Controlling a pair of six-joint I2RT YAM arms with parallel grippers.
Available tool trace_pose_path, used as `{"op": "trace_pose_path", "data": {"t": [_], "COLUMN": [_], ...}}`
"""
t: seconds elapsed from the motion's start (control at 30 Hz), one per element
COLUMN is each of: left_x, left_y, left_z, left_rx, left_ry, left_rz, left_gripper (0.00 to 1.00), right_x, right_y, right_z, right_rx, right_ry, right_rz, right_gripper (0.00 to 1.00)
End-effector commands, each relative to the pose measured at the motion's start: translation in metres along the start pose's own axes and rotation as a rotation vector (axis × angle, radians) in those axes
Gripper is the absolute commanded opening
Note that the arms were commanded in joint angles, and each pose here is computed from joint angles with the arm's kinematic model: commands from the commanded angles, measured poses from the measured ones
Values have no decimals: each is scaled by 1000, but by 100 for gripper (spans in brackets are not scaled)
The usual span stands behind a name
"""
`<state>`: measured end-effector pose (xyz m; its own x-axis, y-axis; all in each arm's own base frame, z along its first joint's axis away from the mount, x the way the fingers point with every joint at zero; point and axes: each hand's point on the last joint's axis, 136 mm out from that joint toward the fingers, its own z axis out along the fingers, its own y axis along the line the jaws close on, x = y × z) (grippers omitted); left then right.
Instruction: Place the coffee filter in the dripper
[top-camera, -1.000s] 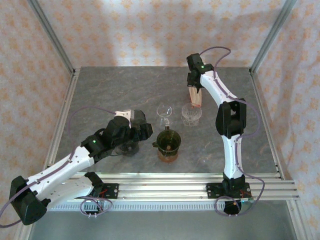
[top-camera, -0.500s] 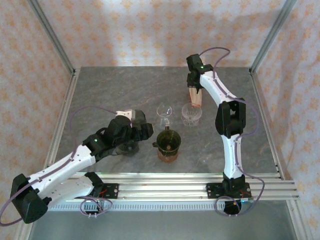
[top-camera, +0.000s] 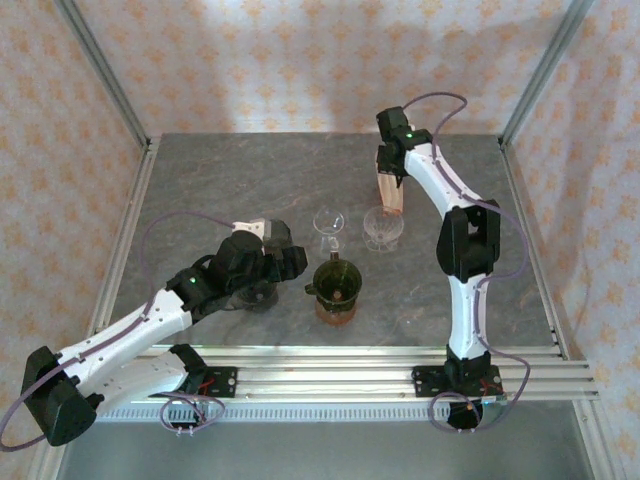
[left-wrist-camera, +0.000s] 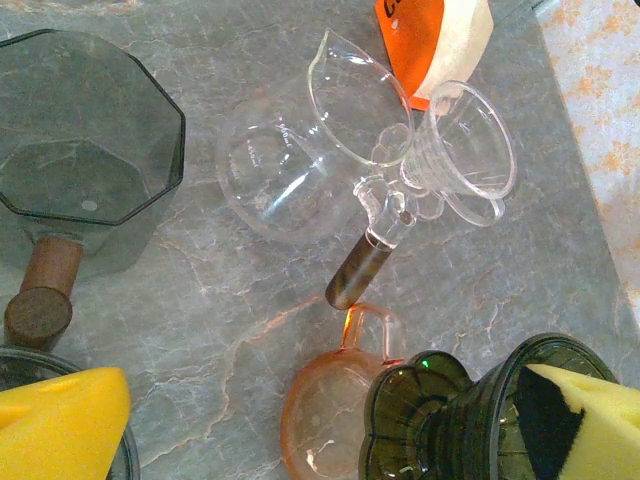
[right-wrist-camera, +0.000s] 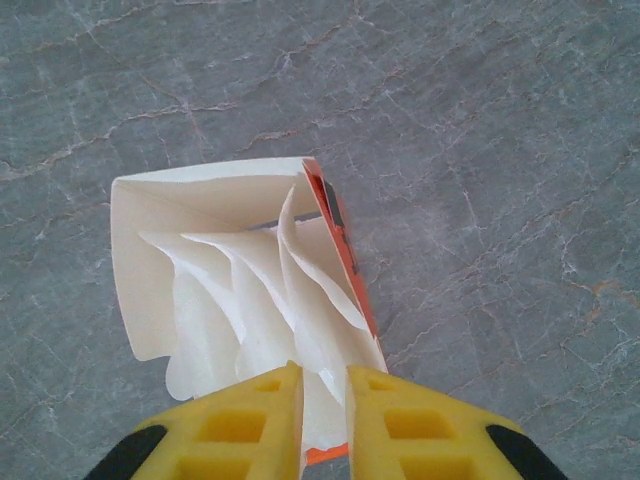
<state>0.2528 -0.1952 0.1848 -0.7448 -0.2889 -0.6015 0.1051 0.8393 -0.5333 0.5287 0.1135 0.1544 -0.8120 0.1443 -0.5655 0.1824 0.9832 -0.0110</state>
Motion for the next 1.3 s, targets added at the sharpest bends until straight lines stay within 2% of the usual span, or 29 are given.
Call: {"op": "trace_pose_path", "data": {"t": [0.0,0.77,1.0,1.27], "left_x": [-10,-10,-10,-9], "left_y": [-13,-10,-10,-11], "left_z": [-3,0,1,2], "left_rx": [38,18,20,23], "left_ry": [-33,-31,-30,-25], "left_rz": [9,16,15,15], "left_gripper": [99,99,99,99], "right_x": [-9,-1,-3,-7], "right_y": [-5,-2,-2,-4], "right_z": [-10,18,16,11], "right_rx": [8,38,38,39], "right_ry": [-36,15,10,-4], "right_rz": [0,-25,-30,-26], "right_gripper": [19,20,15,6]}}
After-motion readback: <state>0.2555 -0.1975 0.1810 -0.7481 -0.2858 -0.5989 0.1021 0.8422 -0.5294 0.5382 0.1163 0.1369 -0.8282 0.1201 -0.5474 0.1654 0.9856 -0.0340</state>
